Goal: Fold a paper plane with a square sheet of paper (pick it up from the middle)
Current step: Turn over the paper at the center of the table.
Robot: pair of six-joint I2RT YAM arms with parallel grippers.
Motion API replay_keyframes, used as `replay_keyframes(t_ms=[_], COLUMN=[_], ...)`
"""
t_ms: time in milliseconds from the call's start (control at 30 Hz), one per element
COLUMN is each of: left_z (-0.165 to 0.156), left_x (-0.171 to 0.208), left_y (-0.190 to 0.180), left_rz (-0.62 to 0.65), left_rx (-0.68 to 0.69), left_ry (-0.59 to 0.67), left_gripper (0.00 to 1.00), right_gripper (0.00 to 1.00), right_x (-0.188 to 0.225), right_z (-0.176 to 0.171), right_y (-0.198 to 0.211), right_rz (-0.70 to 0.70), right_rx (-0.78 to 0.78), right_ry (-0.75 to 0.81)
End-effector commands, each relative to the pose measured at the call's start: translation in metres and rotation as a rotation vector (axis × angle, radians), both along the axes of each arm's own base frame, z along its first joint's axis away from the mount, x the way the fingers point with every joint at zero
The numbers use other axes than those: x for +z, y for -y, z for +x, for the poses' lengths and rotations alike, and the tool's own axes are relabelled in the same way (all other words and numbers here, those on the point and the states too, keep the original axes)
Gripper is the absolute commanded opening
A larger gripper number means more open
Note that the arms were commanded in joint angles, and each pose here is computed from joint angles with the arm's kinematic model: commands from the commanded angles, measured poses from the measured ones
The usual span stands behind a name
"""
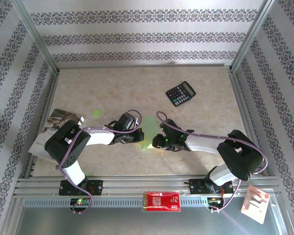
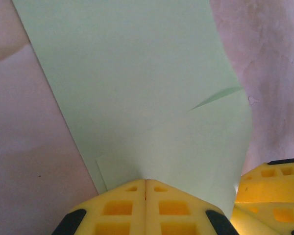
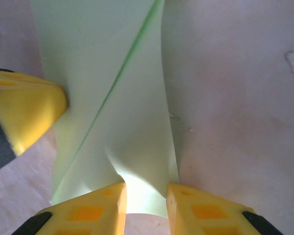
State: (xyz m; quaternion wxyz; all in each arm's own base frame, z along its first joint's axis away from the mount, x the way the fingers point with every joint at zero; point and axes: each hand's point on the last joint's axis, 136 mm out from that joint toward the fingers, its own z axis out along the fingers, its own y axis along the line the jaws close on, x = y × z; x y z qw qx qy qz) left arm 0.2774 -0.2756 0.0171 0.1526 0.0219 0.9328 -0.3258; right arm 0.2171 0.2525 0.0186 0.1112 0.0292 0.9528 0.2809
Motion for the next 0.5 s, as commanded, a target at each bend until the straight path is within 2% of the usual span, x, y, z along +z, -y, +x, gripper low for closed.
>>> replay_keyframes(t_ms=[0, 200, 467], left_z=[-0.022, -0.023, -0.022], left_x=[-0.042, -0.043, -0.04], left_y=[-0.033, -0.034, -0.033], left_rz=[0.15, 0.151, 0.149], left_rx=[0.02, 0.019, 0.019], left_ry=[-0.115, -0.118, -0.118], left_gripper=[0.0, 0.0, 0.0], right_gripper=[0.3, 0.32, 0.4], right_x=[-0.003, 0.004, 0.014], right_z=[-0.001, 0.01, 0.018], right_y=[-0.007, -0.01, -0.014], right_rz=[0.037, 0.107, 0.176], right_rx=[0.012, 0.007, 0.026], right_ry=[-0.012, 0.016, 0.066])
